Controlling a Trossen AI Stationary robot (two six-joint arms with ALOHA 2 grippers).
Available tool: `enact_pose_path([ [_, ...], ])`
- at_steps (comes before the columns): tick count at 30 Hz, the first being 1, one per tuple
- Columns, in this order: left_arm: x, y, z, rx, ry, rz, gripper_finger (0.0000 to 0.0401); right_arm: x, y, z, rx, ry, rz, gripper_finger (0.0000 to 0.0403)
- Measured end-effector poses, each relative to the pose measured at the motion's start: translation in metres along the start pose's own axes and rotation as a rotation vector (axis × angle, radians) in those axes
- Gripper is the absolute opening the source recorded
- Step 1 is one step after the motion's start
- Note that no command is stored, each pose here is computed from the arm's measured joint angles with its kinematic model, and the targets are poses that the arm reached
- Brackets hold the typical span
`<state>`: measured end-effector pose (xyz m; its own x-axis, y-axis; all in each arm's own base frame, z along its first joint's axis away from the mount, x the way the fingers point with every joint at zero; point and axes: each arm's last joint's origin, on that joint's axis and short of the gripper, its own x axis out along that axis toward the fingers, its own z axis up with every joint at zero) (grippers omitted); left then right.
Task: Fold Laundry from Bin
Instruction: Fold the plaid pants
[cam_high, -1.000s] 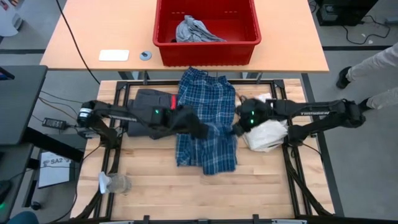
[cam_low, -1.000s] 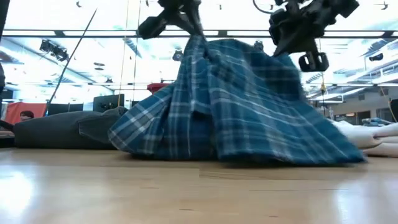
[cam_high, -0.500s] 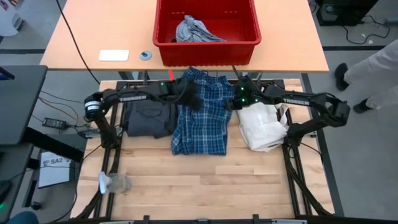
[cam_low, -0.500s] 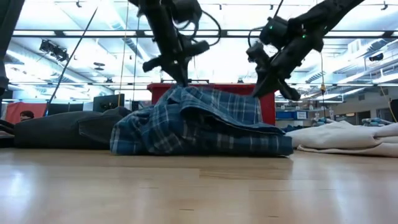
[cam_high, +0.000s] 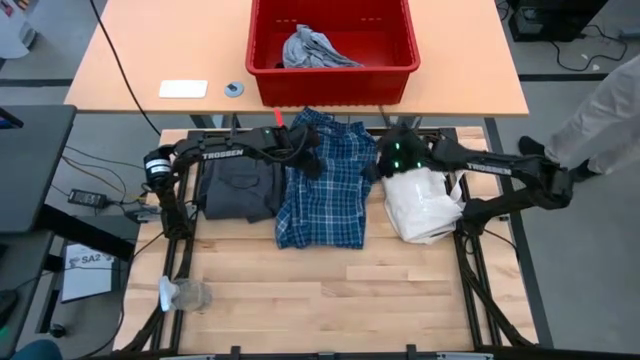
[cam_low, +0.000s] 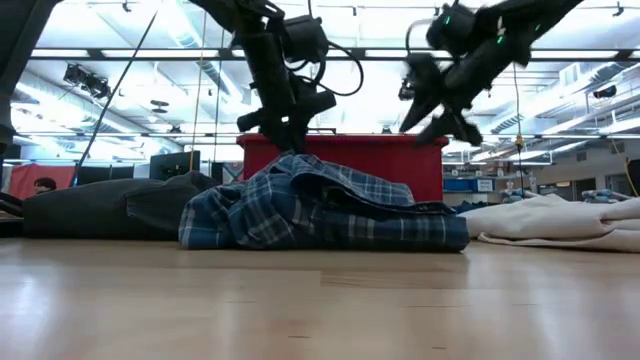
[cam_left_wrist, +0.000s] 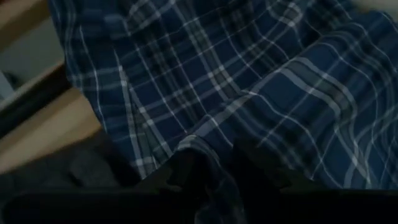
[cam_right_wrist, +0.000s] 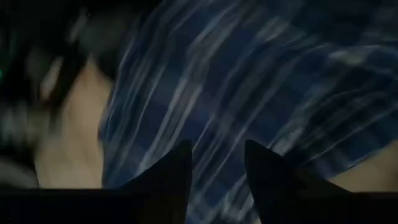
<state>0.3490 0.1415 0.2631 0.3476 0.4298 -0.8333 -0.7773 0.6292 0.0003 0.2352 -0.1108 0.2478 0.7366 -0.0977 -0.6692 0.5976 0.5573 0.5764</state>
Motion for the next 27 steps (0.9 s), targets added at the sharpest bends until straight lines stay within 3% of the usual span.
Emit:
enact_pose_path([
  [7, -0.003, -0.004, 0.001, 0.139, -0.011, -0.019, 0.0107, 0.001, 0.043, -0.060, -0.443, 0.139, -0.068, 0.0155],
  [10, -0.006, -0.007, -0.001, 0.252, 0.024, -0.067, 0.0135, 0.001, 0.059, -0.081, -0.569, 0.135, -0.068, 0.0158],
  [13, -0.007, -0.009, -0.001, 0.281, 0.017, -0.076, 0.0193, 0.001, 0.067, -0.092, -0.603, 0.062, -0.124, 0.0165],
  [16, -0.007, -0.001, 0.006, 0.243, 0.001, -0.061, 0.0270, 0.000, 0.066, -0.096, -0.510, -0.033, -0.243, 0.0171],
  [18, -0.015, 0.007, 0.015, 0.189, 0.010, -0.035, 0.0320, -0.002, 0.060, -0.097, -0.435, -0.021, -0.301, 0.0174],
  [21, -0.040, 0.014, 0.032, 0.146, 0.014, -0.012, 0.0374, -0.003, 0.057, -0.097, -0.425, 0.023, -0.296, 0.0174],
  [24, -0.065, 0.011, 0.040, 0.185, 0.003, -0.015, 0.0391, -0.004, 0.061, -0.104, -0.506, 0.069, -0.256, 0.0174],
  [27, -0.086, -0.002, 0.039, 0.301, -0.016, -0.006, 0.0384, -0.004, 0.066, -0.113, -0.621, 0.098, -0.231, 0.0175],
])
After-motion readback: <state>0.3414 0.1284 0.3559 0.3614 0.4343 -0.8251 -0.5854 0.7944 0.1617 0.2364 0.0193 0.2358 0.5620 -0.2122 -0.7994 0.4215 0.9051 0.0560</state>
